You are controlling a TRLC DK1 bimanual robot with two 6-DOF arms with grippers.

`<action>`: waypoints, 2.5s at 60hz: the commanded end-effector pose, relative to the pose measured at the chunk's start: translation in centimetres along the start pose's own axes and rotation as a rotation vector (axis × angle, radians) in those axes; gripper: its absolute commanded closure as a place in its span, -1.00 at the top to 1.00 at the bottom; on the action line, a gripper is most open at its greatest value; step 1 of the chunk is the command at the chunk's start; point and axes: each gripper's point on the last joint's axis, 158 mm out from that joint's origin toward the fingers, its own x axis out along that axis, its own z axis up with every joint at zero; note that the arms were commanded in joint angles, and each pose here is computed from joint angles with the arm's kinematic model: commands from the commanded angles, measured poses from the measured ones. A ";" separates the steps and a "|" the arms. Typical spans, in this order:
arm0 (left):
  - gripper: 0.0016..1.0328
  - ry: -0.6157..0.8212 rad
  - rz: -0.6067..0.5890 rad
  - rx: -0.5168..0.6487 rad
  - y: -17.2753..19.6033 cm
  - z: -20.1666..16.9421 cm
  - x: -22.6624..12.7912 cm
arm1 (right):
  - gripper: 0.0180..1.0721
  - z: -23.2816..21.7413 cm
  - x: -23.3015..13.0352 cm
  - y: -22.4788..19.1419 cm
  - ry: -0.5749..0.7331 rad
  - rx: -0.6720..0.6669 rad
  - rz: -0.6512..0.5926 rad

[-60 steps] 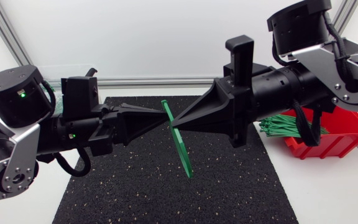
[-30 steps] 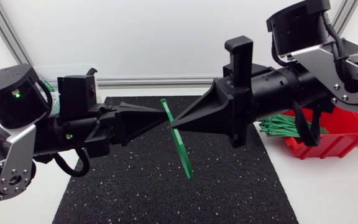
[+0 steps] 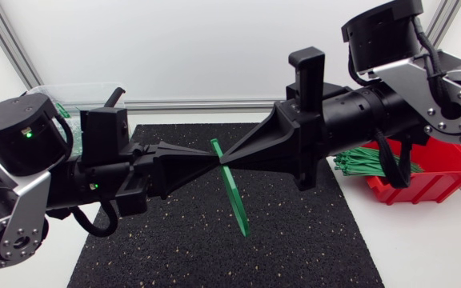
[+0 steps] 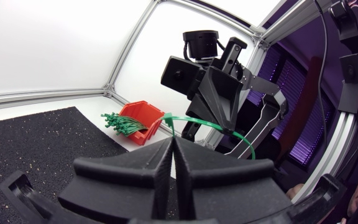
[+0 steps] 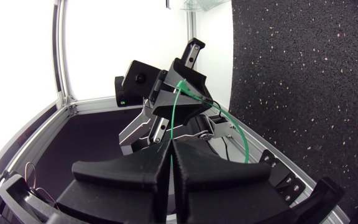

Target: Take a green cable tie from the red box, thread the tail through the head to close it, then place it in the transparent bin on the left.

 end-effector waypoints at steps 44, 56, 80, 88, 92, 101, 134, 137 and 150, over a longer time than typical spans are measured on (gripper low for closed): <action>-0.92 -0.023 0.114 0.331 -0.9 -1.7 1.0 | -0.89 0.4 -0.4 -0.4 -0.015 0.068 -0.013; -0.92 -0.041 0.116 0.353 -1.6 -1.1 1.0 | -0.89 1.3 -0.6 -1.6 -0.027 0.127 -0.030; -0.92 -0.006 0.126 0.390 -1.8 -2.1 1.1 | -0.31 2.0 -1.2 -1.8 -0.045 0.124 -0.027; -0.92 -0.002 0.134 0.406 -1.6 -2.2 0.9 | -0.13 1.7 -1.4 -1.1 -0.045 0.094 -0.018; -0.92 0.002 0.144 0.418 -1.2 -2.3 0.8 | -0.08 1.4 -1.6 -0.5 -0.045 0.071 -0.010; -0.92 0.015 0.155 0.431 -0.9 -2.7 0.5 | -0.06 1.4 -2.7 0.9 -0.055 0.006 0.020; -0.92 0.074 0.146 0.514 -1.4 -4.0 0.0 | -0.06 5.4 -1.2 -1.7 0.009 -0.074 0.025; -0.92 0.076 0.146 0.517 -1.4 -4.0 0.0 | -0.06 5.1 -0.6 -2.1 0.028 -0.075 0.021; -0.92 0.088 0.148 0.539 -1.3 -3.9 0.1 | -0.07 3.7 0.7 -2.9 0.077 -0.086 0.011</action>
